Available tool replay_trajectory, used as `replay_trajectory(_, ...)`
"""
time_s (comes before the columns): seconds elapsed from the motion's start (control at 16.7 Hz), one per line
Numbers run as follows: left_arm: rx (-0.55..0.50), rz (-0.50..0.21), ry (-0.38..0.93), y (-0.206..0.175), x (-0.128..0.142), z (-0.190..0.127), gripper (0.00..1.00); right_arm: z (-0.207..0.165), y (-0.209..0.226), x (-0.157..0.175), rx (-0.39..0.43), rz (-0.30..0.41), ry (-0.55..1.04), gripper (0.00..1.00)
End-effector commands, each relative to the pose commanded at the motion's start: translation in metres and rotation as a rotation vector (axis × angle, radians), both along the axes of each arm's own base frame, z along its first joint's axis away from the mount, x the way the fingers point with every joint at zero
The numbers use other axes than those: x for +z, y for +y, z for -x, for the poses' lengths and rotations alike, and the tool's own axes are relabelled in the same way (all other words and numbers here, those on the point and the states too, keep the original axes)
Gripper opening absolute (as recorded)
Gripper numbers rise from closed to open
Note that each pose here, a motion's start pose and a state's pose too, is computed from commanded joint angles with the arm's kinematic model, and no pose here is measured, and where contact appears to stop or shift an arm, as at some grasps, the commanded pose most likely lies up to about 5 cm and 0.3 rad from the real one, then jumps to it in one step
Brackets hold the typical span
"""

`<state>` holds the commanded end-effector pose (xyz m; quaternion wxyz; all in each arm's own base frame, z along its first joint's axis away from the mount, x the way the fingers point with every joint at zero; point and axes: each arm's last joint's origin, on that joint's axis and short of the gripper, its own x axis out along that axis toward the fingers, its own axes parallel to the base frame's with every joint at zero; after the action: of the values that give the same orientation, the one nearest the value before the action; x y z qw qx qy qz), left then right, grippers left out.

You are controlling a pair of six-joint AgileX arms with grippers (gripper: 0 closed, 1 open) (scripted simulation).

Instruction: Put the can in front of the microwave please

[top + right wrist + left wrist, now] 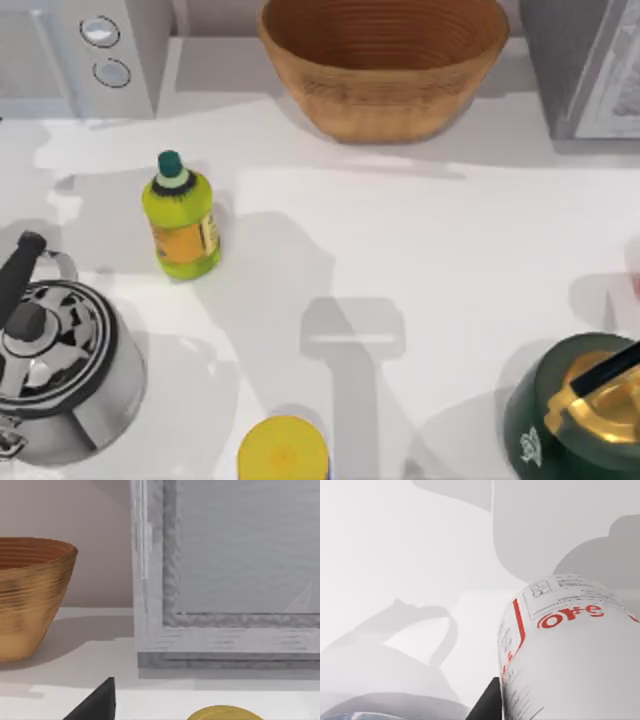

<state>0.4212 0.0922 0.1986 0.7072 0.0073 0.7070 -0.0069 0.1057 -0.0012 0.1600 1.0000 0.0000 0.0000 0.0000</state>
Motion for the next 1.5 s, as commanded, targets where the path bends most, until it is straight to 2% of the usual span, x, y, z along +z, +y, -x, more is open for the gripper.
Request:
replay_trajectory(0.6, 0.000, 0.000, 0.000, 0.000, 0.000, 0.000, 0.98, 0.000, 0.000, 0.000, 0.000, 0.000, 0.000, 1.00)
replay_trajectory(1.2, -0.002, 0.000, 0.002, -0.001, 0.000, 0.000, 1.00, 0.000, 0.000, 0.000, 0.000, 0.000, 0.000, 1.00)
replay_trajectory(1.5, -0.001, 0.001, 0.002, 0.000, 0.032, -0.001, 1.00, 0.000, 0.000, 0.000, 0.000, 0.000, 0.000, 1.00)
